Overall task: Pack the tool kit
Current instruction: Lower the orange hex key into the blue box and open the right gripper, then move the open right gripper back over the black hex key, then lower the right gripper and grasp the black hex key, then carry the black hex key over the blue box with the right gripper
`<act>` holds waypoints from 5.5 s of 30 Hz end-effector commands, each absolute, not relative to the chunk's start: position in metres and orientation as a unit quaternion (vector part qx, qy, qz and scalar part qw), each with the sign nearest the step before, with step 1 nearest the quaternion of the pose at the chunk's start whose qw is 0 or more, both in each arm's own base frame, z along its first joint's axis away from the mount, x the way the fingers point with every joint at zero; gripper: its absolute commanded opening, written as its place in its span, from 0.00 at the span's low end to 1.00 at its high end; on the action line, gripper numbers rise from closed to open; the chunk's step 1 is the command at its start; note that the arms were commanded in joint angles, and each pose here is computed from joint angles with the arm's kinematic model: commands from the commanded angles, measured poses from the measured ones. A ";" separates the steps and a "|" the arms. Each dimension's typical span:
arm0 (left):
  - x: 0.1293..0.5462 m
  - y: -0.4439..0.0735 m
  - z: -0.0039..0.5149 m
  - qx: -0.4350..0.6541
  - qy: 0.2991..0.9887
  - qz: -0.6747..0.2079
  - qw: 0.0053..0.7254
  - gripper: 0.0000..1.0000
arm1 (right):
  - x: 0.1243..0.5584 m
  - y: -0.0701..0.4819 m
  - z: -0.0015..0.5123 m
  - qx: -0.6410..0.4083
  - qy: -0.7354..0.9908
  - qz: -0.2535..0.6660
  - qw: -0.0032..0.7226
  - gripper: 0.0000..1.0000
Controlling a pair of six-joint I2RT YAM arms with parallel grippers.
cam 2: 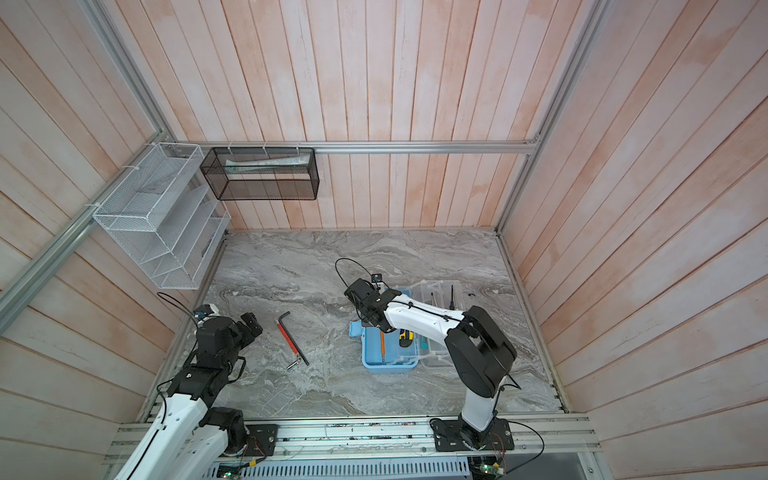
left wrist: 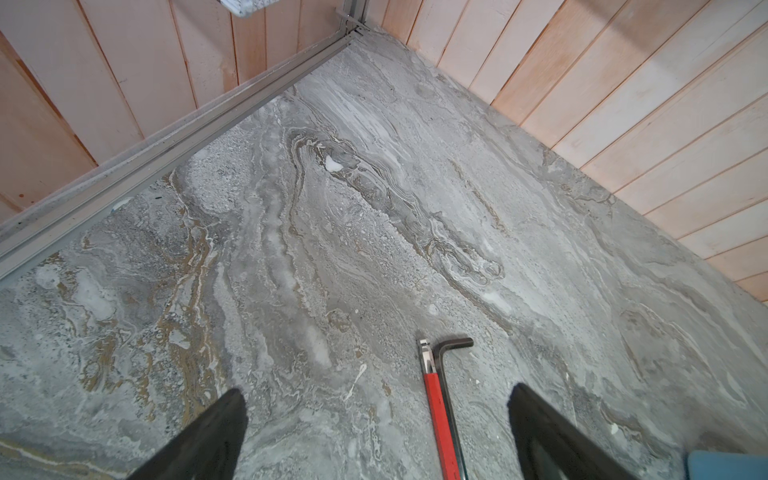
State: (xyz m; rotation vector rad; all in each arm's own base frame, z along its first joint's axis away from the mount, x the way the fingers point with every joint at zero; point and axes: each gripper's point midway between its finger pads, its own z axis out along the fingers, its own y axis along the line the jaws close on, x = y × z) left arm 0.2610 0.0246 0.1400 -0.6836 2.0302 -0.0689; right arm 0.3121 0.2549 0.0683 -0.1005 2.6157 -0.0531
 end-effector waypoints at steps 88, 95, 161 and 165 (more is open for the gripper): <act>0.256 0.037 0.155 -0.297 0.815 -0.008 0.498 1.00 | 0.257 0.503 -0.019 -0.395 0.897 0.087 0.176 0.24; 0.256 0.036 0.155 -0.296 0.816 -0.008 0.497 1.00 | 0.262 0.502 -0.032 -0.375 0.907 0.085 0.172 0.08; 0.259 0.031 0.157 -0.283 0.815 -0.023 0.505 1.00 | 0.319 0.284 0.082 -0.008 0.942 0.092 0.322 0.00; 0.259 0.031 0.157 -0.284 0.815 -0.022 0.505 1.00 | 0.322 0.284 0.070 -0.009 0.945 0.089 0.314 0.00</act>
